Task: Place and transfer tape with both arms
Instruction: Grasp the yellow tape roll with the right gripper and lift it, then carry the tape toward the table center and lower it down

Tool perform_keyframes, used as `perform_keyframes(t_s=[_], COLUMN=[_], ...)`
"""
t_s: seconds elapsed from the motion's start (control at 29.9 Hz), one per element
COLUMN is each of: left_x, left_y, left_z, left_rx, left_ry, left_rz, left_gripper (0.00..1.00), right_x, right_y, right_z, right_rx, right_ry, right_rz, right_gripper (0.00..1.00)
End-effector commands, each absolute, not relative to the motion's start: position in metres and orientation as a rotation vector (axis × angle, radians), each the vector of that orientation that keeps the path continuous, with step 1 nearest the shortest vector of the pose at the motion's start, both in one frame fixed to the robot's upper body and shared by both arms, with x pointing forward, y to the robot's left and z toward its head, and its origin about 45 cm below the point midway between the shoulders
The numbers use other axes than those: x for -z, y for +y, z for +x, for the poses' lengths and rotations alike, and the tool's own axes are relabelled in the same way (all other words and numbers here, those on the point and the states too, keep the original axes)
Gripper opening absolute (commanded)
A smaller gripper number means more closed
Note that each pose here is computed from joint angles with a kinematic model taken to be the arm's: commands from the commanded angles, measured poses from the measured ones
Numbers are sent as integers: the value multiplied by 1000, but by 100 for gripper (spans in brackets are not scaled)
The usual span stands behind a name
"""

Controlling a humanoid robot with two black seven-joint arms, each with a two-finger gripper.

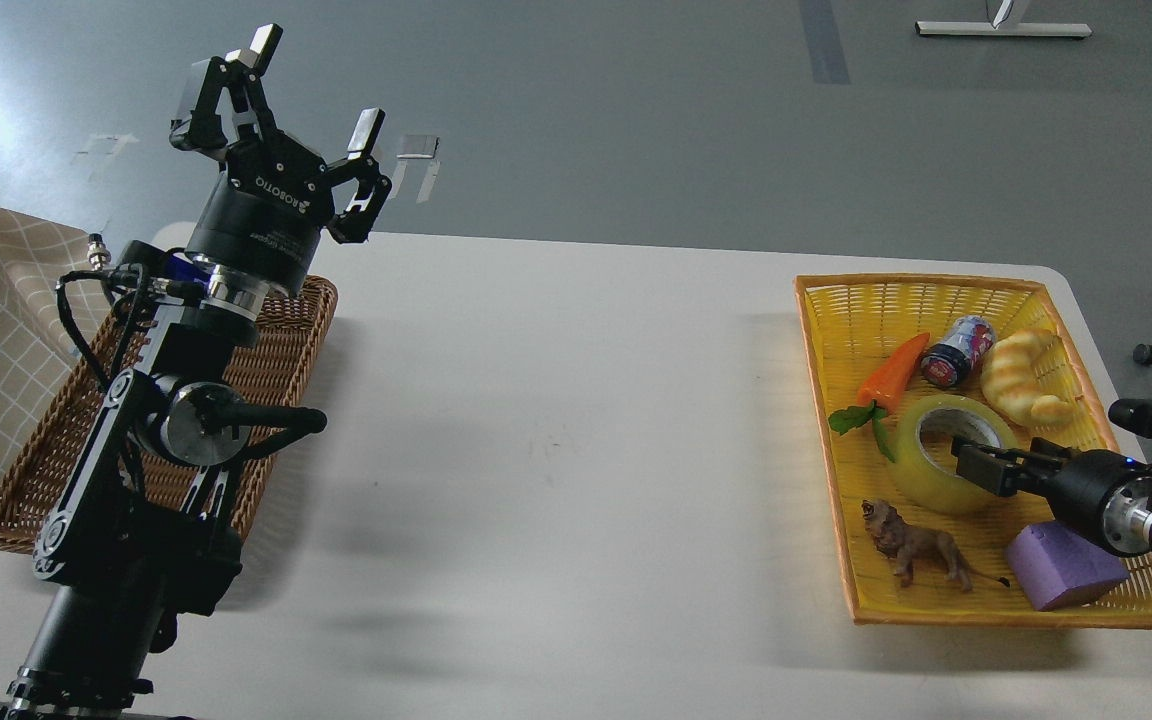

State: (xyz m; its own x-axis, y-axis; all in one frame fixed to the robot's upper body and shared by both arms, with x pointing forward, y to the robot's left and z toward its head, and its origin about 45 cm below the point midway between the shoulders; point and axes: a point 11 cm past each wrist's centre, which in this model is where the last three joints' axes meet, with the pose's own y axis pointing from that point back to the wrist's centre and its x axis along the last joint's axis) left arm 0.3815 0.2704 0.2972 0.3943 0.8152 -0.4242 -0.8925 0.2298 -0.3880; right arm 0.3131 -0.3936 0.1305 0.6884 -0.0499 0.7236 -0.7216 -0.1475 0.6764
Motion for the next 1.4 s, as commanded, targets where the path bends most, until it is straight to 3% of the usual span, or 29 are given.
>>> perform_keyframes(t_s=[0.0,0.2,0.53,0.8,0.94,1.1,1.37], left_x=[-297,-298,-294,-289,-288,-287,-284], left_y=[270,274,276,272,272,269,269], left_z=[381,382,381,380,379,379,378], left_rx=[-1180,-1189,-1196,-1196,-1197,-1194,-1197], left_ry=[142,139,148,167,169,174,176], left_rz=[-636,-641,-636,-642,-643,-639,-631], left_gripper=[99,99,99,99,99,99,99], right_x=[-130,-128,-145,-227,-271,-283,-265], right_y=[-392,-391,-384,-410,-386,-323,-197], right_z=[315,312,325,367,397,423,451], right_rx=[-662,-632,-633,-800,-938,-1047,-1139], right_ry=[-626,-592,-659,-733,-774,-737,-517], right_rz=[1632,1646,1715,1664,1679,1767,1896], right_gripper=[18,0,0,0,0,0,0])
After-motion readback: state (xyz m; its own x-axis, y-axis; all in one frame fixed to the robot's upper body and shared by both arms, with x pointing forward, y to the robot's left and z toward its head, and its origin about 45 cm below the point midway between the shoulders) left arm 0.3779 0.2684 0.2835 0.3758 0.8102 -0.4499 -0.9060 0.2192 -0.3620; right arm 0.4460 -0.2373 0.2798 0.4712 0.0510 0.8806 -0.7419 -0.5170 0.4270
